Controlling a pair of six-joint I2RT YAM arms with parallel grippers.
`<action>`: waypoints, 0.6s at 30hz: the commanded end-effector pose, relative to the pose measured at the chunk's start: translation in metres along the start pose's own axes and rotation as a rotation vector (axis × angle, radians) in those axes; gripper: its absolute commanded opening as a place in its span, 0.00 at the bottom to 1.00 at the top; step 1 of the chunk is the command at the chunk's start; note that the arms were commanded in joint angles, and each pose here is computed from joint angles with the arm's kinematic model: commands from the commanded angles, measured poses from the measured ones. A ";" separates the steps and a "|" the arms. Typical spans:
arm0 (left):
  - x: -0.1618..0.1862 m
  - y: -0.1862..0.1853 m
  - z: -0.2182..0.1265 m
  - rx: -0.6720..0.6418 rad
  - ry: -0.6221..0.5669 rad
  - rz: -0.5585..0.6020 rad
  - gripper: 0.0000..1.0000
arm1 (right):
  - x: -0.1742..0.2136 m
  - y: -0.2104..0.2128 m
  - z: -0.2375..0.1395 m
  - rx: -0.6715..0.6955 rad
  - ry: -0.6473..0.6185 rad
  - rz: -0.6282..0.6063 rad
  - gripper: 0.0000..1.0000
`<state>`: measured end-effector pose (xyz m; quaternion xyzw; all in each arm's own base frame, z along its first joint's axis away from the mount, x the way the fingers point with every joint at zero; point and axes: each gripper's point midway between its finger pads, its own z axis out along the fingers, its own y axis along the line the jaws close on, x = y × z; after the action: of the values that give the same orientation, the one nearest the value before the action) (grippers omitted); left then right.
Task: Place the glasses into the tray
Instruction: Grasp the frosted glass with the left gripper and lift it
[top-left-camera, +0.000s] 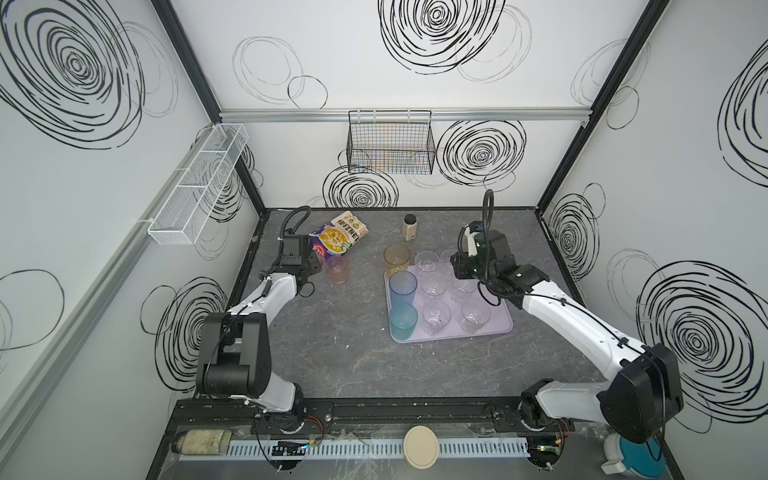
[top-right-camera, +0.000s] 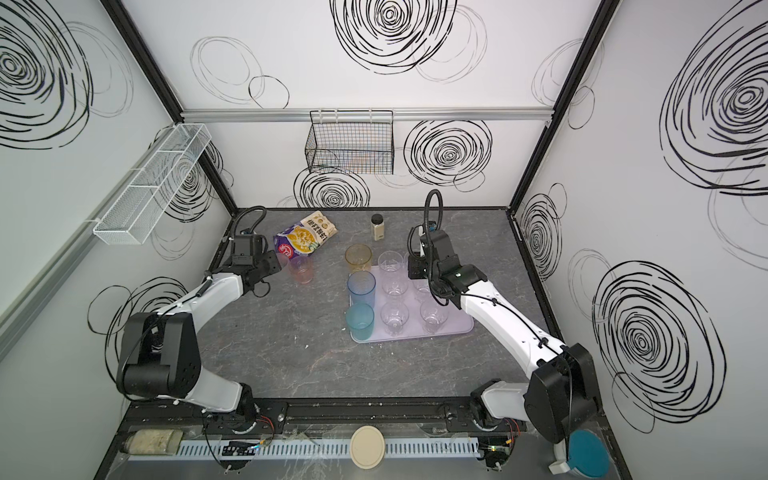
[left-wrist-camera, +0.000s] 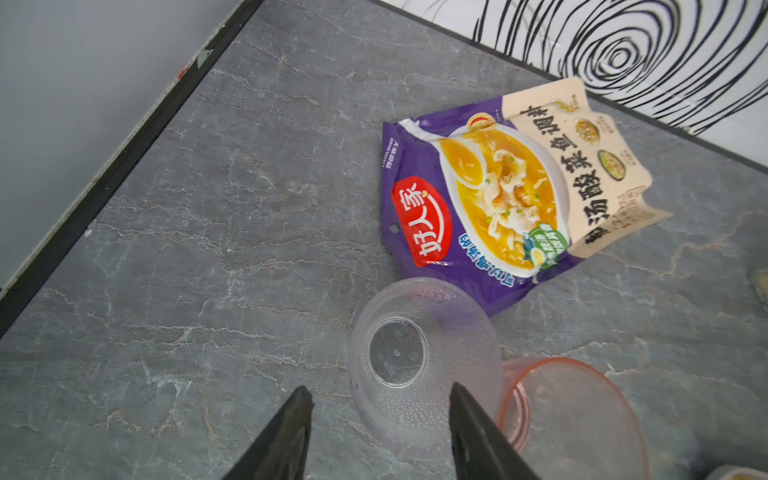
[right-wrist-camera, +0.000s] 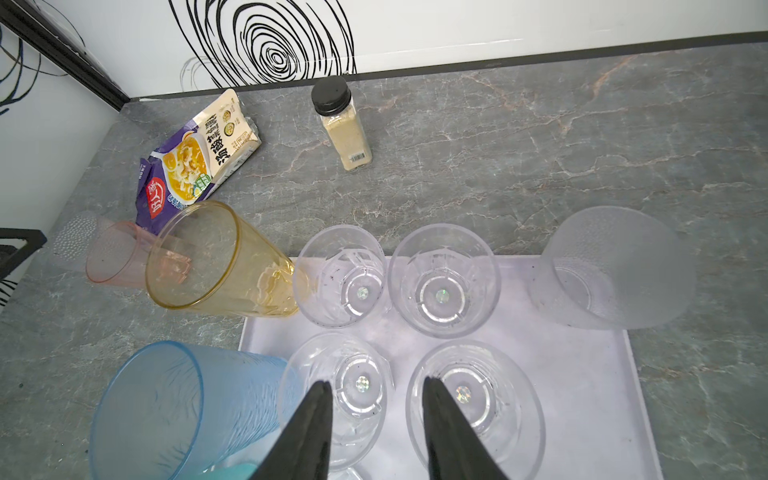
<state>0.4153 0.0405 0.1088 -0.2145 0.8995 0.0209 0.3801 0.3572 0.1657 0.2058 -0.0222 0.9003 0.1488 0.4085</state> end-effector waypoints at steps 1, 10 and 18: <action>-0.013 0.009 0.007 -0.049 -0.035 -0.006 0.54 | -0.007 0.005 -0.009 -0.027 -0.047 0.017 0.41; 0.001 0.015 0.023 -0.052 0.002 -0.017 0.41 | -0.003 0.005 -0.013 -0.040 -0.052 0.019 0.41; 0.002 0.028 0.032 -0.036 0.004 -0.091 0.23 | -0.002 0.002 -0.032 -0.053 -0.084 0.046 0.41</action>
<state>0.4191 0.0648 0.0826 -0.2465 0.8978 0.0329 0.3635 0.3393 0.1596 0.2169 -0.0135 0.8881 0.1710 0.4265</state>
